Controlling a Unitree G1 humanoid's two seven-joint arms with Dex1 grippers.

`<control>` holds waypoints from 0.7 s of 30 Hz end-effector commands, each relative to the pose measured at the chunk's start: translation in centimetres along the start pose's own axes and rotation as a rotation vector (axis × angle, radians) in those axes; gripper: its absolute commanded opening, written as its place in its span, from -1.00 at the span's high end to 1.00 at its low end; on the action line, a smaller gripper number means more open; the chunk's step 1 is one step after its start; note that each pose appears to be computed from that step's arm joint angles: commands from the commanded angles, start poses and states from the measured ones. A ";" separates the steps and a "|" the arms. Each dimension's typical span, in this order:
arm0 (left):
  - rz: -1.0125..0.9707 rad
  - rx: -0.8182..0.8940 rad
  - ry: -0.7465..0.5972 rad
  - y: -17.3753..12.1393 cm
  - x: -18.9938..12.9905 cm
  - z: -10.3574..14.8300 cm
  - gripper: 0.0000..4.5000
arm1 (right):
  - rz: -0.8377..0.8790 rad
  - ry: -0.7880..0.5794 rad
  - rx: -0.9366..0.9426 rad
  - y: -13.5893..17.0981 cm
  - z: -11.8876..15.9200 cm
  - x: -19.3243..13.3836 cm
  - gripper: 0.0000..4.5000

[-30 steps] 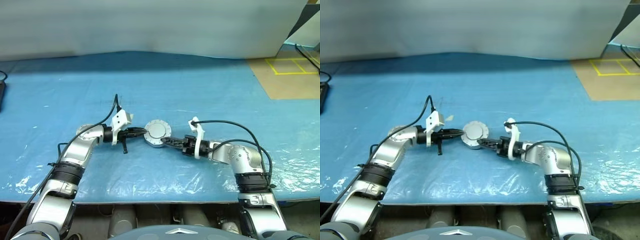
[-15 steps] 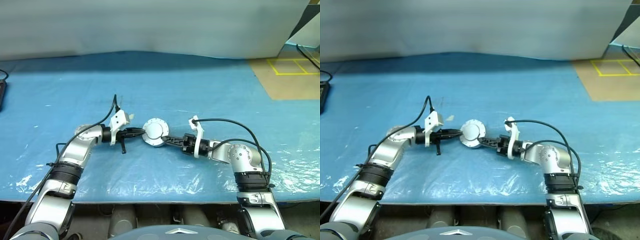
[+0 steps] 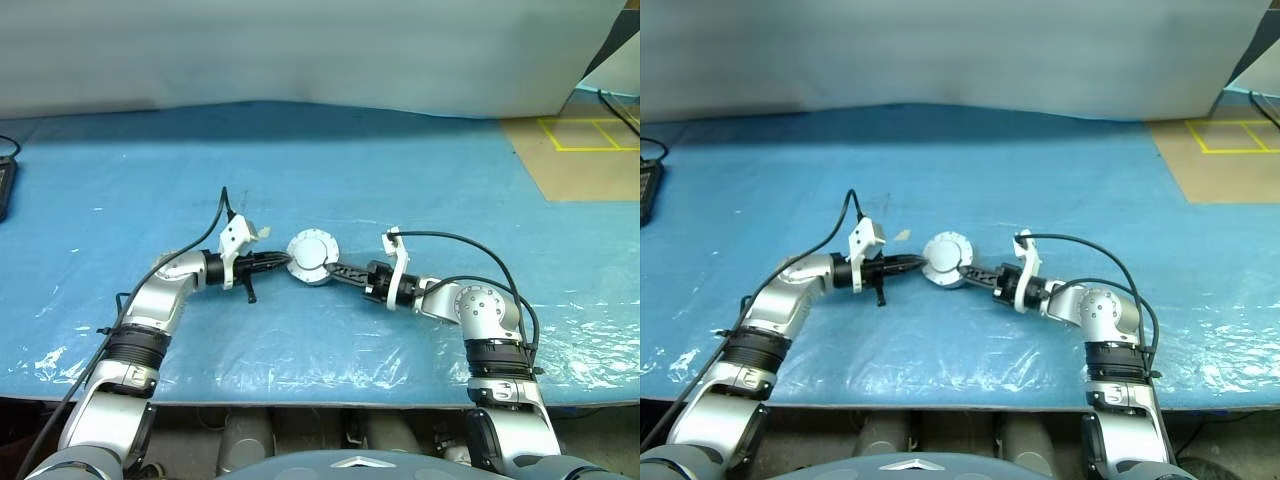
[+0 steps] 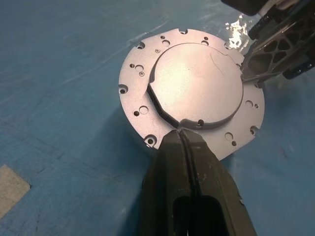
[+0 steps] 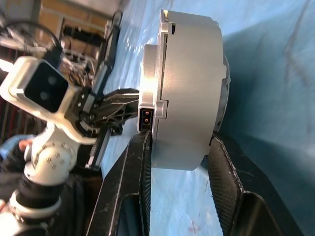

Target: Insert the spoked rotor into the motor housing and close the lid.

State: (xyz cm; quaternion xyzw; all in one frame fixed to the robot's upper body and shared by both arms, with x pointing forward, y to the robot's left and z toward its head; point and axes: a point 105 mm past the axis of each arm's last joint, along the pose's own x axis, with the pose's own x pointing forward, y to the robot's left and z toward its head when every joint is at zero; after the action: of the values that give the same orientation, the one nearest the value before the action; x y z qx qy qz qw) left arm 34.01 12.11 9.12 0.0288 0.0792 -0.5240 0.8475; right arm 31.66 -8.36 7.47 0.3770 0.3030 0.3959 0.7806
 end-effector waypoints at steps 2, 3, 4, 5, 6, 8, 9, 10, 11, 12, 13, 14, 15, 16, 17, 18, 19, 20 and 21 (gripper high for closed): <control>0.102 -0.079 -0.119 2.1 -1.7 2.5 1.00 | 0.092 -0.137 0.004 2.0 3.1 -0.6 0.44; 0.114 -0.113 -0.142 2.2 -1.9 2.7 1.00 | 0.111 -0.162 0.003 2.3 3.6 -0.7 0.44; 0.122 -0.139 -0.168 2.3 -2.0 2.9 1.00 | 0.125 -0.187 0.001 2.7 4.2 -0.8 0.44; 0.122 -0.178 -0.192 2.2 -2.0 3.1 0.92 | 0.138 -0.218 -0.003 3.0 4.8 -0.8 0.44; 0.122 -0.215 -0.218 2.2 -2.0 3.3 0.84 | 0.163 -0.258 -0.007 3.6 5.6 -0.9 0.44; 0.115 -0.300 -0.283 1.9 -1.9 3.8 0.61 | 0.216 -0.322 -0.006 4.8 7.0 -1.1 0.44; 0.112 -0.335 -0.312 1.8 -1.8 4.1 0.47 | 0.242 -0.339 -0.004 5.4 7.4 -1.1 0.44; 0.105 -0.377 -0.347 1.7 -1.7 4.5 0.32 | 0.274 -0.347 0.000 6.1 7.7 -1.1 0.44; 0.093 -0.415 -0.375 1.4 -1.5 4.8 0.17 | 0.298 -0.346 -0.001 6.8 7.7 -1.0 0.44; 0.079 -0.460 -0.408 1.1 -1.2 5.2 0.04 | 0.318 -0.339 -0.009 7.4 7.6 -0.9 0.44; 0.063 -0.504 -0.438 0.7 -1.0 5.5 -0.11 | 0.328 -0.330 -0.016 7.8 7.5 -0.7 0.44; 0.050 -0.544 -0.466 0.5 -0.9 5.7 -0.25 | 0.330 -0.323 -0.017 8.0 7.3 -0.4 0.44; 0.043 -0.575 -0.487 0.3 -0.9 5.9 -0.41 | 0.330 -0.319 -0.016 8.1 7.2 -0.3 0.44; 0.041 -0.594 -0.497 0.3 -0.8 5.9 -0.53 | 0.330 -0.317 -0.014 8.1 7.2 -0.2 0.44; 0.042 -0.618 -0.512 0.2 -0.8 6.0 -0.68 | 0.336 -0.311 -0.015 8.3 7.1 -0.1 0.44; 0.043 -0.649 -0.530 0.2 -0.7 6.1 -0.83 | 0.343 -0.303 -0.018 8.4 7.0 -0.1 0.44; 0.033 -0.706 -0.555 0.1 -0.7 6.3 -0.98 | 0.356 -0.293 -0.023 8.7 6.8 -0.1 0.44; 0.008 -0.759 -0.573 -0.2 -0.6 6.4 -0.99 | 0.364 -0.283 -0.025 8.8 6.7 -0.1 0.44; -0.020 -0.798 -0.582 -0.5 -0.6 6.6 -0.99 | 0.365 -0.275 -0.026 8.9 6.6 0.0 0.44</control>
State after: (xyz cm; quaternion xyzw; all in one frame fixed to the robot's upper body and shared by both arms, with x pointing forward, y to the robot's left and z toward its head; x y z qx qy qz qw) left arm 34.56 11.43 14.33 -0.4250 0.0472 -0.4335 0.7932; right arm 34.13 -7.59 15.49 0.4719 0.1594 0.4306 0.7527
